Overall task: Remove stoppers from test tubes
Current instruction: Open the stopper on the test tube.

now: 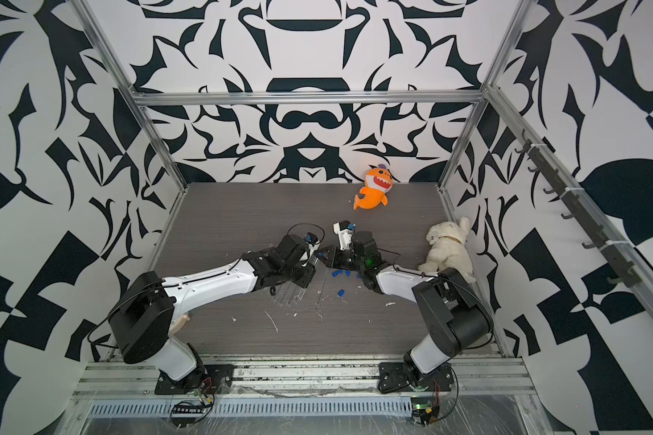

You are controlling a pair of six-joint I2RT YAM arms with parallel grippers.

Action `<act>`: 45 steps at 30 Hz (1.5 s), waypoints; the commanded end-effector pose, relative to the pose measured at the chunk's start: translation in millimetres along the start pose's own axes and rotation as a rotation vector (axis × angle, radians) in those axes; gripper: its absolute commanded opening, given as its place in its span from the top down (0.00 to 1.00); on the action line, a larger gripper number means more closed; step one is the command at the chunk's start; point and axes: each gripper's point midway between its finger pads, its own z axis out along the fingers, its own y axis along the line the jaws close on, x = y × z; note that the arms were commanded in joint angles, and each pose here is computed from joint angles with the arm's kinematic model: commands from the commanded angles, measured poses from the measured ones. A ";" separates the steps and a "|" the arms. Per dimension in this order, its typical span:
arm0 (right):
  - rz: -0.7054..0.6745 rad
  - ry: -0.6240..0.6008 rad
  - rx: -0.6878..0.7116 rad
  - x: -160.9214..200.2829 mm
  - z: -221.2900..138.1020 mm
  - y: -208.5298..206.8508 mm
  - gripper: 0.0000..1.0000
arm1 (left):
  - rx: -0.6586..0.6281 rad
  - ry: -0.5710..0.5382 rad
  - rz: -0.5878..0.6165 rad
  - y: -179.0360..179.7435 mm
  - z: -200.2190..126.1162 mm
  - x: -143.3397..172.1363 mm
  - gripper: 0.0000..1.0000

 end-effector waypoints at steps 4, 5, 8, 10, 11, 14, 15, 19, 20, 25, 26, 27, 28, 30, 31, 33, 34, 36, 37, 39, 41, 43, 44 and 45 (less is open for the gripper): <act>-0.067 -0.213 0.033 -61.5 -12.8 6.7 1.00 | 0.034 0.112 0.018 -8.1 -3.3 34.1 1.00; -0.068 -0.214 0.034 -61.5 -12.9 6.4 1.00 | 0.034 0.113 0.019 -7.8 -2.8 34.8 1.00; -0.061 -0.224 0.048 -63.6 -14.4 1.5 1.00 | 0.037 0.118 0.019 -8.2 -1.8 36.2 1.00; -0.055 -0.228 0.055 -64.9 -15.0 -1.2 1.00 | 0.037 0.121 0.018 -8.1 -1.7 37.4 1.00; -0.054 -0.229 0.058 -65.1 -14.9 -2.7 1.00 | 0.036 0.122 0.018 -7.6 -1.9 37.8 1.00; -0.047 -0.230 0.068 -65.9 -14.8 -8.1 1.00 | 0.034 0.131 0.017 -7.1 -0.9 40.7 1.00; -0.045 -0.229 0.069 -66.0 -14.7 -9.7 1.00 | 0.034 0.134 0.018 -7.0 -0.5 41.4 1.00; -0.033 -0.235 0.074 -69.6 -14.7 -13.9 1.00 | 0.040 0.136 0.016 -7.9 0.2 42.4 1.00; -0.033 -0.238 0.073 -70.8 -14.7 -13.2 1.00 | 0.041 0.139 0.016 -8.0 0.2 43.4 1.00; -0.036 -0.250 0.078 -74.9 -15.4 -12.8 1.00 | 0.046 0.136 0.017 -8.9 -3.2 43.6 1.00; -0.035 -0.254 0.081 -76.1 -15.5 -13.3 1.00 | 0.049 0.135 0.018 -9.6 -4.9 42.8 1.00; -0.037 -0.258 0.080 -77.5 -15.4 -12.5 1.00 | 0.051 0.138 0.019 -10.0 -5.7 43.5 1.00; -0.043 -0.263 0.077 -79.2 -15.2 -11.7 1.00 | 0.056 0.136 0.023 -10.9 -6.7 43.0 1.00; -0.049 -0.265 0.071 -81.1 -14.3 -10.0 1.00 | 0.057 0.140 0.028 -11.0 -7.0 43.7 1.00; -0.049 -0.266 0.068 -82.1 -14.4 -9.2 1.00 | 0.063 0.144 0.031 -11.8 -6.5 44.7 1.00; -0.052 -0.269 0.070 -83.1 -14.6 -9.1 1.00 | 0.070 0.155 0.031 -12.9 -3.1 46.7 1.00; -0.050 -0.272 0.069 -84.6 -14.9 -8.8 1.00 | 0.072 0.161 0.030 -13.4 -1.7 47.5 1.00; -0.050 -0.286 0.060 -89.4 -16.8 -5.9 1.00 | 0.078 0.166 0.030 -14.4 -0.4 48.0 1.00; -0.055 -0.287 0.059 -90.3 -17.0 -5.1 1.00 | 0.077 0.165 0.033 -14.3 0.4 47.9 1.00; -0.057 -0.292 0.075 -90.5 -17.7 -7.9 1.00 | 0.075 0.172 0.037 -13.9 1.3 48.7 1.00; -0.035 -0.320 0.067 -94.1 -21.2 -8.9 1.00 | 0.075 0.174 0.038 -13.8 0.8 49.6 1.00; -0.031 -0.324 0.060 -97.8 -22.0 -8.1 1.00 | 0.083 0.172 0.040 -14.8 0.3 50.2 1.00; -0.035 -0.323 0.060 -100.4 -22.3 -7.5 1.00 | 0.087 0.174 0.042 -15.0 1.2 51.3 1.00; -0.033 -0.324 0.059 -101.2 -22.0 -8.2 1.00 | 0.090 0.180 0.043 -15.5 1.9 52.7 1.00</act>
